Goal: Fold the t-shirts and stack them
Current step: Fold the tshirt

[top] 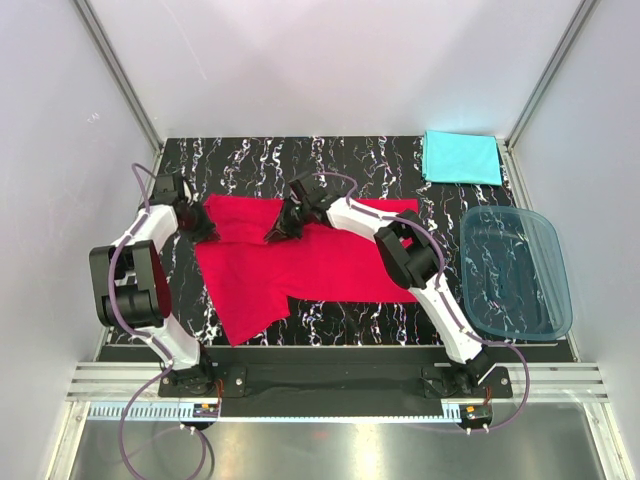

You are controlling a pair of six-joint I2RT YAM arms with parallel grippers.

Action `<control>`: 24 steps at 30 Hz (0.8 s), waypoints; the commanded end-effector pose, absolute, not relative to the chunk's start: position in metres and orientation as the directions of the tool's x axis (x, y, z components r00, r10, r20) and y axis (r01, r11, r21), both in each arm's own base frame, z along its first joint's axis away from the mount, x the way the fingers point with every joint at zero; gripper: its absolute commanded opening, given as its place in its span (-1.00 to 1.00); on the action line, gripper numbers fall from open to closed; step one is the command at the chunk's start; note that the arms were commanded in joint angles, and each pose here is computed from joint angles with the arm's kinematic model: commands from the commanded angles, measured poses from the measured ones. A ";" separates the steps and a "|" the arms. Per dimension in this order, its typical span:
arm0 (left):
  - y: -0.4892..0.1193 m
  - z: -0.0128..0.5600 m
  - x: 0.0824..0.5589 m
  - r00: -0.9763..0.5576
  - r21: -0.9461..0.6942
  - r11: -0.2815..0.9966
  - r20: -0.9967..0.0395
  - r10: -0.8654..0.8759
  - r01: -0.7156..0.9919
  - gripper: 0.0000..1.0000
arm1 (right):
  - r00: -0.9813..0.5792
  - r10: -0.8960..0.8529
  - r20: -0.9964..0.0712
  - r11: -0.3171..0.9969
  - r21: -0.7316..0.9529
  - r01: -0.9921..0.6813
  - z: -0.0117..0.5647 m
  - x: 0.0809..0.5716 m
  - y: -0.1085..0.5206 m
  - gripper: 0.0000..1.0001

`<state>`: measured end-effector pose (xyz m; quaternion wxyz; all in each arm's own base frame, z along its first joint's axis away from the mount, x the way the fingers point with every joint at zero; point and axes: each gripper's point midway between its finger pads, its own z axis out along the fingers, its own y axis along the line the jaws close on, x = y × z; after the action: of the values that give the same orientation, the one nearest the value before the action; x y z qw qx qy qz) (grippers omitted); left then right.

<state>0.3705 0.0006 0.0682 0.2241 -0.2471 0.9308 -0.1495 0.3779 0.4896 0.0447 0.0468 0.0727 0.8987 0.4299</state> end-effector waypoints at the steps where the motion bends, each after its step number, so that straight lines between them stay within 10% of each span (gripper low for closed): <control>1: 0.000 0.081 0.363 -0.772 -0.409 0.831 -0.358 -0.526 -0.377 -1.00 | -0.992 0.116 -0.052 0.570 0.821 0.024 0.093 0.369 0.489 -0.97; 24: -0.007 0.051 0.315 -0.805 -0.390 0.809 -0.229 -0.548 -0.440 -0.93 | -0.999 0.045 0.012 0.579 0.814 0.036 0.071 0.354 0.475 -0.87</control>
<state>0.3208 -0.0063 0.0519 0.1715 -0.2620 0.9369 -0.1554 0.3567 0.4725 0.0402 0.0067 0.0486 0.8998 0.4335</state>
